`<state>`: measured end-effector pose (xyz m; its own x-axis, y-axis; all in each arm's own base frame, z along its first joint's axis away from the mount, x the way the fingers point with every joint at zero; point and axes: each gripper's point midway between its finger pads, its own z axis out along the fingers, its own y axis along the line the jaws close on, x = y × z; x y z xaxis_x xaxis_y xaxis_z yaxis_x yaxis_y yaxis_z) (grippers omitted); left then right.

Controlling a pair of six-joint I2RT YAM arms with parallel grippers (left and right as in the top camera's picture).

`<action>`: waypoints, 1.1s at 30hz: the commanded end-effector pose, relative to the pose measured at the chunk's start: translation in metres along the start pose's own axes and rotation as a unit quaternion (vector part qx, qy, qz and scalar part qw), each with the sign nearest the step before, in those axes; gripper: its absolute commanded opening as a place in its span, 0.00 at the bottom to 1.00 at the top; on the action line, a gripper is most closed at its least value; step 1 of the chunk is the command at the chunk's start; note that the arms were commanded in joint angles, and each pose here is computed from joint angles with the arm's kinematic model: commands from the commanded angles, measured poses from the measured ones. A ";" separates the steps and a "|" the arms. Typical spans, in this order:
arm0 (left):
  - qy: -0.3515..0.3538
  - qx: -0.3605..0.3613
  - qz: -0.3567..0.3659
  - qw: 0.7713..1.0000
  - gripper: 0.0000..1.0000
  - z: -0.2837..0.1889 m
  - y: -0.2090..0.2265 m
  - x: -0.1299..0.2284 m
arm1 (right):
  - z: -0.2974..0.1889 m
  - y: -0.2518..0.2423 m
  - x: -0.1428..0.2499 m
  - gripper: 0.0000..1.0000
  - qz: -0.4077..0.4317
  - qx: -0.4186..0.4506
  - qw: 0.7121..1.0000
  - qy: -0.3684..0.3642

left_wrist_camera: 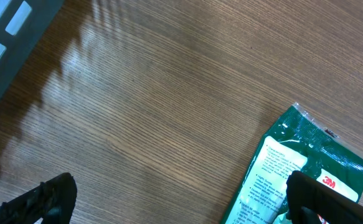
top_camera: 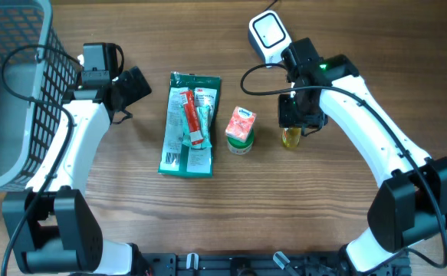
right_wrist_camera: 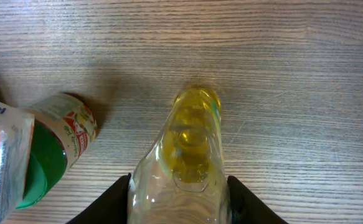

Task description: Scan the item barcode

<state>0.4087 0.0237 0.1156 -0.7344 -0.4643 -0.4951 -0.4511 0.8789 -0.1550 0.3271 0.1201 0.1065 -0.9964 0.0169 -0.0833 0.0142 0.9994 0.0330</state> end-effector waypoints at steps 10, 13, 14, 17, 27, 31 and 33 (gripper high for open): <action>-0.009 0.009 0.000 1.000 1.00 -0.006 -0.003 -0.007 | -0.010 -0.004 -0.005 0.94 0.002 0.010 1.000 -0.018; -0.009 0.009 0.000 1.000 1.00 -0.006 -0.003 -0.007 | -0.009 -0.005 -0.004 0.92 0.002 0.011 1.000 -0.015; -0.009 0.009 0.000 1.000 1.00 -0.006 -0.003 -0.007 | -0.008 -0.006 -0.002 0.92 0.002 0.012 1.000 -0.012; -0.009 0.009 0.000 1.000 1.00 -0.006 -0.003 -0.007 | -0.002 -0.007 0.002 0.92 0.002 0.015 1.000 -0.004; -0.009 0.009 0.000 1.000 1.00 -0.006 -0.003 -0.007 | -0.005 -0.010 0.003 1.00 0.004 0.015 1.000 0.000; -0.009 0.009 0.000 1.000 1.00 -0.006 -0.003 -0.007 | -0.015 -0.013 0.007 1.00 0.001 0.019 1.000 0.010; -0.009 0.009 0.000 1.000 1.00 -0.006 -0.003 -0.007 | -0.023 -0.015 0.007 1.00 -0.011 0.019 1.000 0.007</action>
<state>0.4087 0.0237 0.1154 -0.7346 -0.4643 -0.4949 -0.4512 0.8789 -0.1548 0.3096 0.1089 0.1065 -0.9998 0.0187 -0.0098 0.0188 0.9998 -0.0063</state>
